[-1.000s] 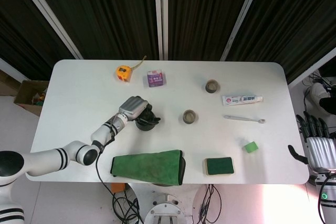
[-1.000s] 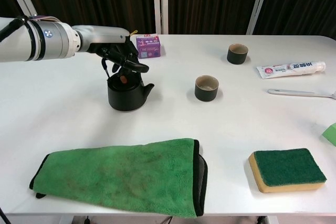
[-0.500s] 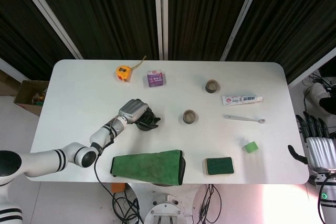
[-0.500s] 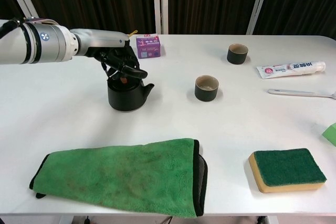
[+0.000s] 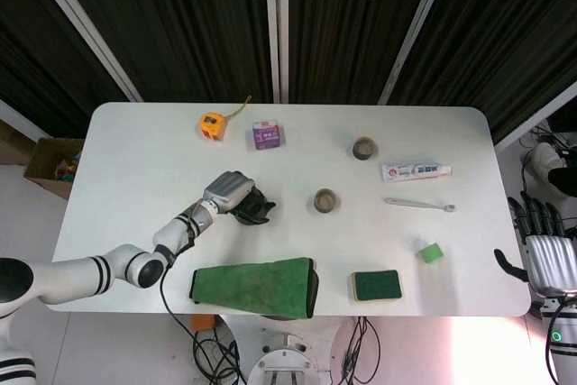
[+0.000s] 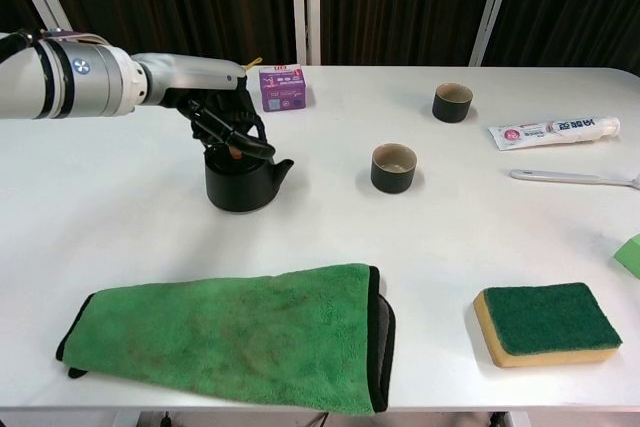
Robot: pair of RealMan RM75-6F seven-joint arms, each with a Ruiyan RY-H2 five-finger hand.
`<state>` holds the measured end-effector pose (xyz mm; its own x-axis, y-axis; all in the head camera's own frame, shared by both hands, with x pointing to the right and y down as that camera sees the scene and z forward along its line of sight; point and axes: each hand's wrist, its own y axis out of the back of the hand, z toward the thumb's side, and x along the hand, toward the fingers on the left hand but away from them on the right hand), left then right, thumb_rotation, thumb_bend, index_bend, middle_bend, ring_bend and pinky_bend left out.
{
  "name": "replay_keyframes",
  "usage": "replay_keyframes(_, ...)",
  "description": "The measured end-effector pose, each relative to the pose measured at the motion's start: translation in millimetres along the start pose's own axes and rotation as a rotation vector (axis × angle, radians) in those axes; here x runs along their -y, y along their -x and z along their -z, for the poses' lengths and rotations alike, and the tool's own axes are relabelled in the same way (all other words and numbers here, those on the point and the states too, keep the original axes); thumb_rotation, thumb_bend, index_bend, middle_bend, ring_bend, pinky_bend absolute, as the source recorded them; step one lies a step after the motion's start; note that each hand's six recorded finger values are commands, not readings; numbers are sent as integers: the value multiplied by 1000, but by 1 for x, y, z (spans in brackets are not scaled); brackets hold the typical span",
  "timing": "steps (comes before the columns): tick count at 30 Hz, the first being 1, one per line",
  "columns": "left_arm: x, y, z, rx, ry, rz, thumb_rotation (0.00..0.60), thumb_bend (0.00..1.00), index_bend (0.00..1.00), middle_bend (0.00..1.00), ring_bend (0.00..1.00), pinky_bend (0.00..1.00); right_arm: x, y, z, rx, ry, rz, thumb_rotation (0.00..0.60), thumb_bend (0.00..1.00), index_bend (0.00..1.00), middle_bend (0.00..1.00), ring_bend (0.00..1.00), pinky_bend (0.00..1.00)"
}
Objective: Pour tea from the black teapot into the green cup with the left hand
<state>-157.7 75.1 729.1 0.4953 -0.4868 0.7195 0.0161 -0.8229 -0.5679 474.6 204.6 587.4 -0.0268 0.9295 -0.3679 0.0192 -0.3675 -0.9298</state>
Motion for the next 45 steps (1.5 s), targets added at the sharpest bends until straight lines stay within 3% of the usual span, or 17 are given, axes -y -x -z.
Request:
replay_keyframes(7, -2, 0, 0, 1, 3, -11, 287, 123, 826, 848, 811, 242, 0, 0, -1, -1, 0, -1, 600, 243, 0, 0, 0, 0)
replay_keyframes(11, -5, 1, 0, -2, 8, -37, 367, 129, 842, 861, 824, 248, 0, 1, -1, -2, 2, -1, 600, 244, 0, 0, 0, 0)
replay_keyframes(16, -7, 3, 0, -5, 12, -52, 370, 129, 866, 882, 842, 252, 1, 0, -1, -2, 2, -2, 600, 244, 0, 0, 0, 0)
replay_keyframes(28, -10, 5, -5, 4, 12, -184, 363, 102, 969, 974, 920, 305, 2, 0, 0, -1, 1, -5, 600, 244, 0, 0, 0, 0)
replay_keyframes(36, -3, 3, -8, -1, 41, -287, 382, 199, 1000, 1000, 953, 343, 2, -1, 0, -1, 2, -6, 600, 243, 0, 0, 0, 0)
replay_keyframes(45, 1, 1, -8, -7, 67, -319, 418, 206, 1000, 1000, 968, 347, 4, -1, 0, 0, 2, -10, 600, 244, 0, 0, 0, 0)
